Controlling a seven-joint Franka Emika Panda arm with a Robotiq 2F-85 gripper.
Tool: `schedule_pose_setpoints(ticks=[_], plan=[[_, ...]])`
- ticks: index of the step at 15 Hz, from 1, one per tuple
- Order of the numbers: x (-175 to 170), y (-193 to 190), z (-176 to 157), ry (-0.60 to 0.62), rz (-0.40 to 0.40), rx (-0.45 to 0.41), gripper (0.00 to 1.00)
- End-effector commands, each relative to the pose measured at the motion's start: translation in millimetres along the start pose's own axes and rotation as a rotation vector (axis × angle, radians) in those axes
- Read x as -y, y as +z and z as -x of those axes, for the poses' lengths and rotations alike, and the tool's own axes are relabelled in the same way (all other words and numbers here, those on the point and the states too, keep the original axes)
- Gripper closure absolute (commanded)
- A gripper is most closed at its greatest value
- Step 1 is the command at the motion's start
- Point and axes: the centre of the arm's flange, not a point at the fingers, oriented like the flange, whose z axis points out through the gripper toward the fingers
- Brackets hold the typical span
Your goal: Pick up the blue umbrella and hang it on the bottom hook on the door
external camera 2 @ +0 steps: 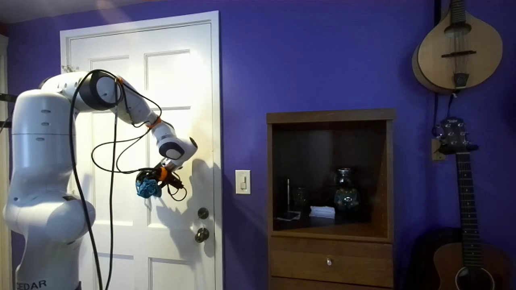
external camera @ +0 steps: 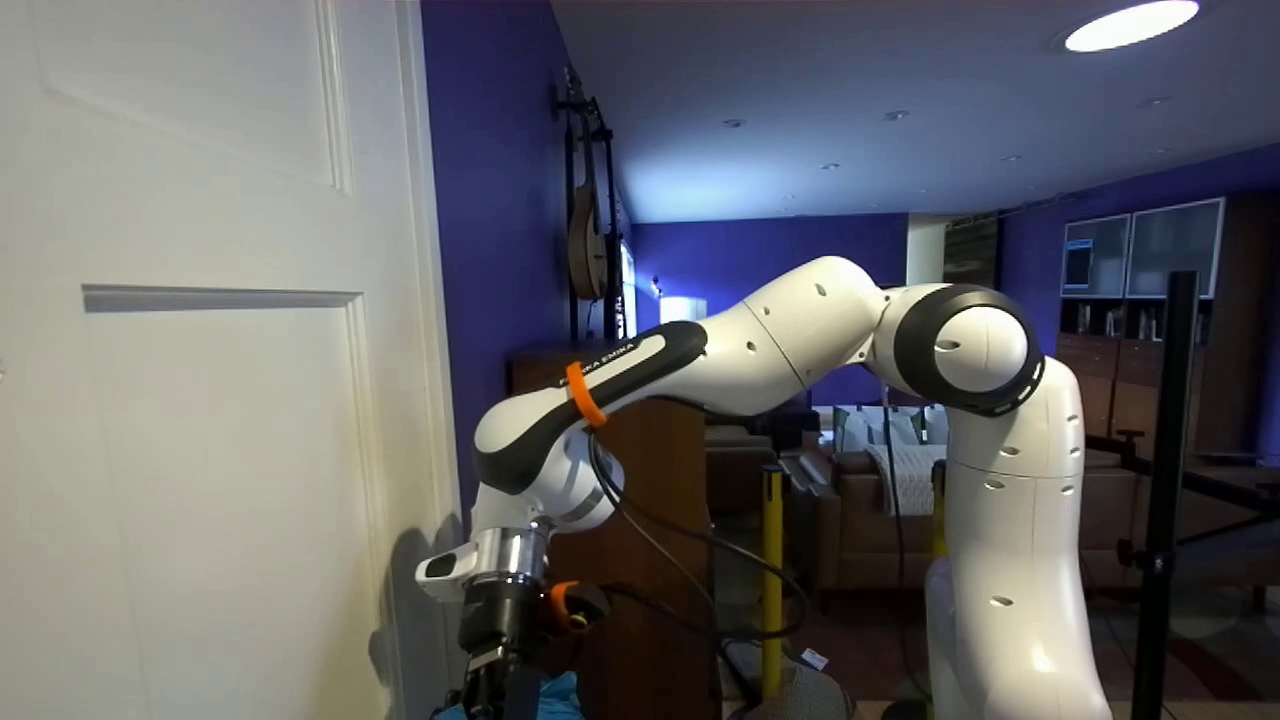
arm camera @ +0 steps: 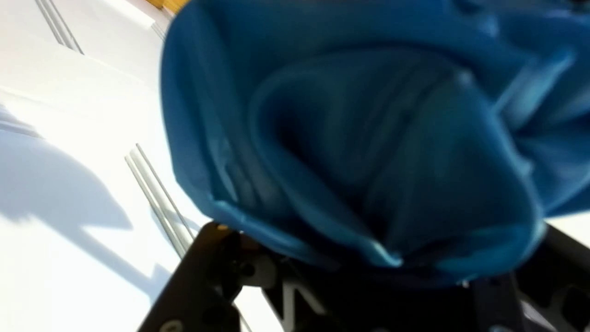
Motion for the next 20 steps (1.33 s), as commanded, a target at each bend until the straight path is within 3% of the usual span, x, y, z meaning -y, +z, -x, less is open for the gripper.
schedule_pose_setpoints(ticks=[1, 14, 20], plan=[[-8.9, 6.5, -17.8, -0.049, -0.017, -0.051, 0.91], [-27.1, 24.9, -48.9, -0.109, -0.049, -0.043, 0.91], [-32.2, 28.3, -61.2, -0.15, -0.022, -0.028, 0.91]])
